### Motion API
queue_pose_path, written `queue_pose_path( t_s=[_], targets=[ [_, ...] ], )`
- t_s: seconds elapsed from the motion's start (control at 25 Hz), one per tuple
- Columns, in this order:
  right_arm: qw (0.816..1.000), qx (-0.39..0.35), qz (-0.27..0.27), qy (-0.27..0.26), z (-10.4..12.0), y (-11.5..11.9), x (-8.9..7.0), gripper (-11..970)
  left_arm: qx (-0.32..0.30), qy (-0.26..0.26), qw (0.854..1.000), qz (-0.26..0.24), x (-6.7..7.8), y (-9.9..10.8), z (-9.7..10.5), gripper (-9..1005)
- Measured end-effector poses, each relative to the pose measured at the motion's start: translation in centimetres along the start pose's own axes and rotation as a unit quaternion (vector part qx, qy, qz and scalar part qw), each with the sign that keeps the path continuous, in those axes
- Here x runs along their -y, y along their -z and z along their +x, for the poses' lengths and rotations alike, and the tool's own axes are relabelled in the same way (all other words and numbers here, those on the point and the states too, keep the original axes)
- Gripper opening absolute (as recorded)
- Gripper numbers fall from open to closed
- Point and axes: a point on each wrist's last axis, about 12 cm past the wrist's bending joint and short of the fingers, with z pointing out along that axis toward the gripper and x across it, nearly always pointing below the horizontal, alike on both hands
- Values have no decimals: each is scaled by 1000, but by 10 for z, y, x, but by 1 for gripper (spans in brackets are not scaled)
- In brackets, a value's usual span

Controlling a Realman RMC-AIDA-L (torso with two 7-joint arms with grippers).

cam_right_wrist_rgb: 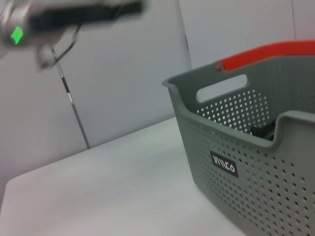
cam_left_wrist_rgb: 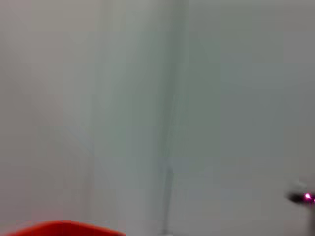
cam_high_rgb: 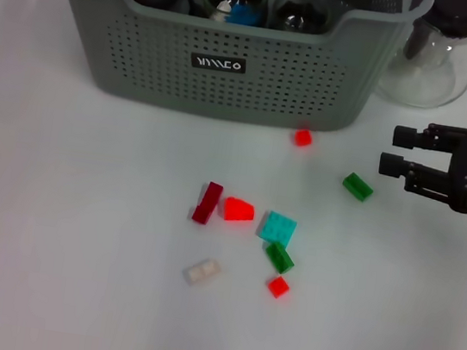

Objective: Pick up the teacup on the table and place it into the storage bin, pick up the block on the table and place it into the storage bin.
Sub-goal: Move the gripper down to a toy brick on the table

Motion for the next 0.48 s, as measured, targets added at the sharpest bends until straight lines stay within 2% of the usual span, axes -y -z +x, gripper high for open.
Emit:
queue_pose_path(
  t_s=[0.12,0.24,0.4,0.48],
  targets=[
    [1000,0,0,0,-1,-1,0,525,3,-19,999,30,21,30,49,661],
    [1000,0,-1,2,-2,-2,1,525,-20,-25,998,48,40,42,100,657],
    [1000,0,-2,3,-3,-2,1,525,-54,-14,995,81,59,35,149,652],
    [1000,1,-3,3,-4,-3,1,525,-64,-18,994,87,67,25,170,615]
  ],
)
